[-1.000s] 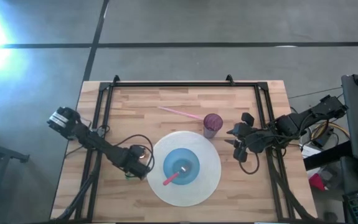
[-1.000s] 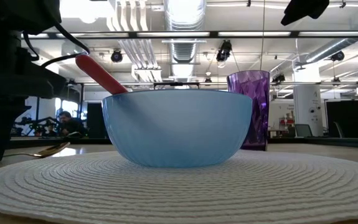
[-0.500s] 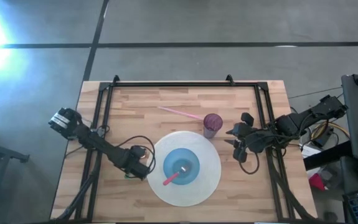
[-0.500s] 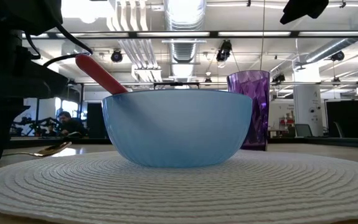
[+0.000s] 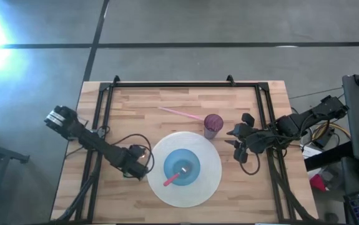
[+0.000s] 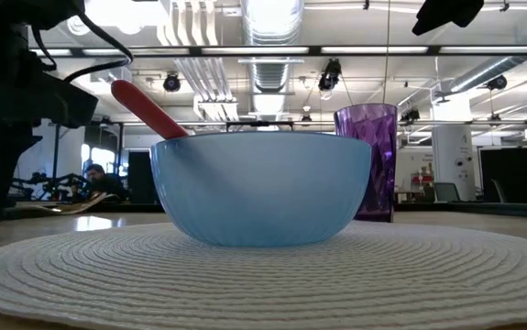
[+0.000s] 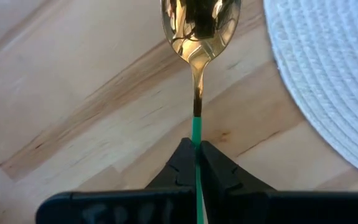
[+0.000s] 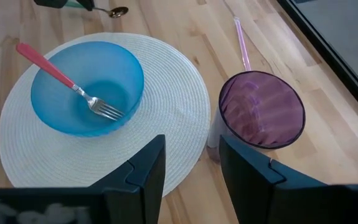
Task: Pick & Place Utensil
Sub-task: Put the green spoon in the blue bowl
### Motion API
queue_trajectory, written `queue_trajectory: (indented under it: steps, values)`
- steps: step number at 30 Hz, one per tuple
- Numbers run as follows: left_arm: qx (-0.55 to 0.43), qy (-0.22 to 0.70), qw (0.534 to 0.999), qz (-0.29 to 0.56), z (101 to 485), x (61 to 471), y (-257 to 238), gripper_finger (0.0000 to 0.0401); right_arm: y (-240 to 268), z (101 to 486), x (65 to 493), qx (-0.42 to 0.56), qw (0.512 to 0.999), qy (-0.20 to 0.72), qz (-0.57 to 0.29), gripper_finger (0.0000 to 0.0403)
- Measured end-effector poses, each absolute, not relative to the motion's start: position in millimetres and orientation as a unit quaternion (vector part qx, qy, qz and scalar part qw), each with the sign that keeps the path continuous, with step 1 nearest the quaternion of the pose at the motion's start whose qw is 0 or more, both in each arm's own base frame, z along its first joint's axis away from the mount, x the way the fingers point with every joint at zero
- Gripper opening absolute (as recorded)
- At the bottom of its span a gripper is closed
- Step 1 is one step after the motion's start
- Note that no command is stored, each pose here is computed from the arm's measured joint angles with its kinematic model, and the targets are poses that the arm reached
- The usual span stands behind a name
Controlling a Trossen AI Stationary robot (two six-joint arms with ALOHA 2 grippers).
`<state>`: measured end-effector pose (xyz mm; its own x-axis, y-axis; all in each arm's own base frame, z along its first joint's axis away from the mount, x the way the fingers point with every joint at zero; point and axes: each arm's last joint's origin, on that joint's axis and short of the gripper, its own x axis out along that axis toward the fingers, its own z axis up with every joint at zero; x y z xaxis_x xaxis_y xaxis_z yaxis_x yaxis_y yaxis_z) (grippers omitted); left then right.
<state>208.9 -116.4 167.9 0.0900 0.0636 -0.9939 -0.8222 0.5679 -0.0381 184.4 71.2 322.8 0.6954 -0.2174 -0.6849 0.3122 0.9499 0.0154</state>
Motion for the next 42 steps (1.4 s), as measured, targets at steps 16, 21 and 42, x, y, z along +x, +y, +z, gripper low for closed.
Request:
queue_trajectory:
  steps: [16,21,42]
  values:
    - [-0.288,0.595,0.699,0.273,237,215,-119,0.0000,71,323,185,0.067,0.919,0.360,-0.144,0.0151]
    - [-0.267,0.580,0.722,0.267,266,219,-120,0.0000,71,323,185,0.068,0.919,0.360,-0.143,0.0144]
    - [-0.069,0.486,0.855,0.168,341,243,-114,0.0000,74,324,186,0.110,0.918,0.363,-0.118,0.0146]
